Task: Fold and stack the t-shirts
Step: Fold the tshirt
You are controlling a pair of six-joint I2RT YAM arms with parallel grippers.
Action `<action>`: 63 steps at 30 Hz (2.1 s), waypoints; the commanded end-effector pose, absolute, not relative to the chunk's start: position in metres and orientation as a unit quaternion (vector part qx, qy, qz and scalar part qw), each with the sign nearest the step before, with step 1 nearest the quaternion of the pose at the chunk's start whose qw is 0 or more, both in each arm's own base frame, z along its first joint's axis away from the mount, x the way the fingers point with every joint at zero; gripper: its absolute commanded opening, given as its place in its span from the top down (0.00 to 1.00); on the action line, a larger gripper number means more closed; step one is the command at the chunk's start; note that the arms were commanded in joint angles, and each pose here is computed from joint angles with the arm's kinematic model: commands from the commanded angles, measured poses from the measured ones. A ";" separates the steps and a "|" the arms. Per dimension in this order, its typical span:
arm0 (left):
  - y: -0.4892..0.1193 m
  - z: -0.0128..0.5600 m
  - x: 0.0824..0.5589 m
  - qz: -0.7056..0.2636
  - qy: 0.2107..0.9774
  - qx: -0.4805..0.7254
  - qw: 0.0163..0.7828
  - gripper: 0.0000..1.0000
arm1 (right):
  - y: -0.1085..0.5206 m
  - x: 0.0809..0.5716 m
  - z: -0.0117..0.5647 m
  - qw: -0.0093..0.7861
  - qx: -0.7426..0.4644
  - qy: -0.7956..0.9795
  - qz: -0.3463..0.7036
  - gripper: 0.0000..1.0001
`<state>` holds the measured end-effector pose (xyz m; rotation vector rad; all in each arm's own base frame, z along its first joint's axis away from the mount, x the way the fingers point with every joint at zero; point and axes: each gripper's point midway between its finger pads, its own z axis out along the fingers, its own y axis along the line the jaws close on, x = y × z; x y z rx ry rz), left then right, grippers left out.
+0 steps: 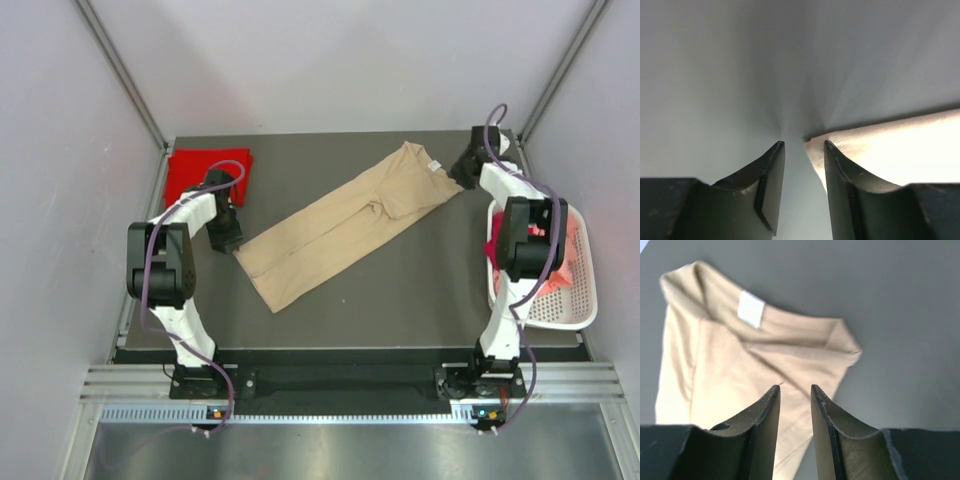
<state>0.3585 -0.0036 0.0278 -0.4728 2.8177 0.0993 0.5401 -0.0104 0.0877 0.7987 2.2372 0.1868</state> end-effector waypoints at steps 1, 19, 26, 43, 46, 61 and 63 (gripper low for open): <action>0.000 0.060 0.366 0.029 0.973 -0.155 0.170 0.56 | 0.010 0.548 0.101 0.386 0.301 0.867 0.095 0.68; -0.025 0.025 0.337 -0.030 0.985 -0.142 0.094 1.00 | 0.026 0.558 0.041 0.341 0.263 0.899 0.073 0.69; -0.035 0.022 0.308 -0.057 0.984 -0.147 0.081 1.00 | 0.025 0.577 0.031 0.342 0.220 0.910 0.085 0.68; -0.022 0.010 0.259 -0.016 0.983 -0.172 0.058 1.00 | 0.012 0.576 0.100 0.376 0.239 0.887 0.122 0.64; -0.003 0.022 0.266 0.035 0.980 -0.177 0.079 0.97 | 0.003 0.555 0.099 0.364 0.290 0.878 0.110 0.64; -0.023 0.083 0.334 -0.019 0.974 -0.158 0.164 0.65 | -0.006 0.535 0.084 0.385 0.360 0.842 0.113 0.63; -0.050 0.092 0.335 -0.066 0.974 -0.123 0.177 0.65 | -0.007 0.538 0.076 0.385 0.362 0.842 0.111 0.63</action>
